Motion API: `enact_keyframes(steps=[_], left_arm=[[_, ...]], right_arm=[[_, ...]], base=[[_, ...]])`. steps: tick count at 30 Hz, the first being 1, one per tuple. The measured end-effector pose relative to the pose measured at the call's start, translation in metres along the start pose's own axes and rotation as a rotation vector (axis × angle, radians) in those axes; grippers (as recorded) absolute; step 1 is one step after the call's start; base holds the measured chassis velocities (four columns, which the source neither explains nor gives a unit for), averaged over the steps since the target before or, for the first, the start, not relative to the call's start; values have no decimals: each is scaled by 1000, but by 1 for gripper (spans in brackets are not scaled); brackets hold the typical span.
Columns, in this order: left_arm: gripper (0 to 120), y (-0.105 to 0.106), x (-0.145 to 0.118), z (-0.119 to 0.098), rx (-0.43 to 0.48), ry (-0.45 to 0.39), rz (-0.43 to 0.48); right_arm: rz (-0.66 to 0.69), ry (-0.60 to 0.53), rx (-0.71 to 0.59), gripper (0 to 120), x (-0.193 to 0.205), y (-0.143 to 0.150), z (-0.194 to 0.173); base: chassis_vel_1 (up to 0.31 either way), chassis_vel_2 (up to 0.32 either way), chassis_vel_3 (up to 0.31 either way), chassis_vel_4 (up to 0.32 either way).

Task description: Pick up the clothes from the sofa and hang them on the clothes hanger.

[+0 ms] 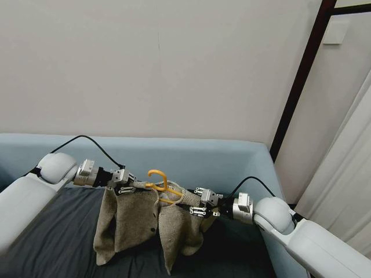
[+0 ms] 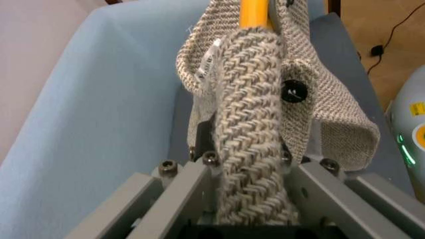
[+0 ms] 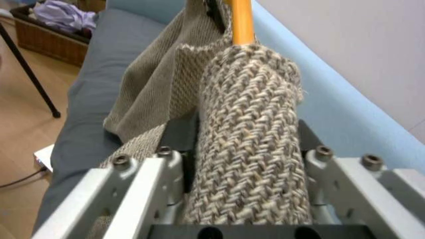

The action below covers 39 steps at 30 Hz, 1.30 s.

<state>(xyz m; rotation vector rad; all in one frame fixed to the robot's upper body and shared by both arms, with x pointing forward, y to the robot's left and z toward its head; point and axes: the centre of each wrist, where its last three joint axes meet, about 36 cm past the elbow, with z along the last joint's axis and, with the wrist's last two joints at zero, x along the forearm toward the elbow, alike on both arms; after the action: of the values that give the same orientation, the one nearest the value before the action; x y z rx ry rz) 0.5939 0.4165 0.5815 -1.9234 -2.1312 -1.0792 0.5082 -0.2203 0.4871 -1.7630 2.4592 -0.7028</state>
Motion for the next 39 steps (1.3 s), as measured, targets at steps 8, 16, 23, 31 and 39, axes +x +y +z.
enact_keyframes(steps=[8,16,23,31,39], left_arm=[[3,1,-3,4,5,-31,-11],[23,-7,-5,15,10,-93,-71],[47,-15,0,21,86,-279,-164],[74,-8,39,11,112,-389,-329],[100,-48,47,29,233,-443,-670]], right_arm=[[12,7,1,9,-1,1,3],[24,-89,-103,9,4,-8,-10],[46,-133,-119,9,18,-20,-31],[125,-154,-158,9,49,-37,-61],[207,-187,-166,9,93,-55,-103]], base=[[0,0,0,0],[0,0,0,0],[0,0,0,0],[0,0,0,0],[0,0,0,0]])
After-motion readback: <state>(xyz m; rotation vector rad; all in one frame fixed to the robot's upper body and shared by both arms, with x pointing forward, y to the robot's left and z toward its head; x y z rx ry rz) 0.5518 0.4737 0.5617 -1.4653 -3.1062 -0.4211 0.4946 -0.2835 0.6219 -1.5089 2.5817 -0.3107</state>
